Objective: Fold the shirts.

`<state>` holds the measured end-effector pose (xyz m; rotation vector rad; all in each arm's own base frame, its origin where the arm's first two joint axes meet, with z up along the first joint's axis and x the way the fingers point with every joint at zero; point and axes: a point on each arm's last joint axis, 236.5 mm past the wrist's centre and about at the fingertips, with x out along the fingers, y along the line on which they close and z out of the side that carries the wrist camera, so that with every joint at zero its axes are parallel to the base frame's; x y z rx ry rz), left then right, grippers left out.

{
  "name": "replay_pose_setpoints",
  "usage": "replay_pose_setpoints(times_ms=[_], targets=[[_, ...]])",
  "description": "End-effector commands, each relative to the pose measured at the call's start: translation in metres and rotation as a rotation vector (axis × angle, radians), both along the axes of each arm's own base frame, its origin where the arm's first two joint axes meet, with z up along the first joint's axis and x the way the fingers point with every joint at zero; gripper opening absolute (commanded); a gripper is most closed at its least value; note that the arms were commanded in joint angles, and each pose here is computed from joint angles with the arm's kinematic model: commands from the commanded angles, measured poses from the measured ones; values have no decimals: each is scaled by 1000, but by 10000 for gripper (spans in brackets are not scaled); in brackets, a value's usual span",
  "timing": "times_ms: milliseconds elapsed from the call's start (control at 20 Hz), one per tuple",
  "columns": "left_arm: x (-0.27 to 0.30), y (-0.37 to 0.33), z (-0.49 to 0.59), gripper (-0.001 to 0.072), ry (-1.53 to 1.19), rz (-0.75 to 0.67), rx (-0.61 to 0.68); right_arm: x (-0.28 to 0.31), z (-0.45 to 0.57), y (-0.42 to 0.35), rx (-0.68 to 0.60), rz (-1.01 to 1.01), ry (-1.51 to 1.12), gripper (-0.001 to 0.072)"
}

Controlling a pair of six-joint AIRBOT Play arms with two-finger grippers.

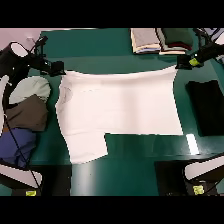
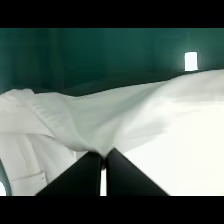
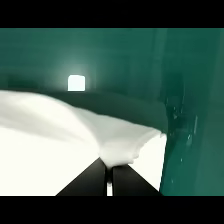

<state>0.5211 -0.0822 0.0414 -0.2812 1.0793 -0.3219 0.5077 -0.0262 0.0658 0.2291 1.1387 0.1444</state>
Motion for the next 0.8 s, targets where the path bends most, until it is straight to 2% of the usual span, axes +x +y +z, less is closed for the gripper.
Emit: replay_pose_setpoints(times_ms=[0, 300, 600, 650, 700, 750], targets=[[-18, 14, -11, 22, 94, -43, 14, 3, 3, -9, -33, -4, -3, 14], [-72, 12, -64, 22, 306, -113, 31, -66, -56, -19, -77, -18, 187, 15], [-101, -10, -111, 24, 385, -131, 34, -95, -90, -12, -57, -34, 236, 18], [-101, -10, -111, 42, 387, -129, 34, -95, -88, -11, -55, -34, 232, 74], [-101, -10, -108, 336, 384, -120, 32, -92, -82, -6, -31, -38, 211, 297], [-100, -8, -104, 507, 389, -94, 28, -88, -73, -3, 2, -53, 181, 362]])
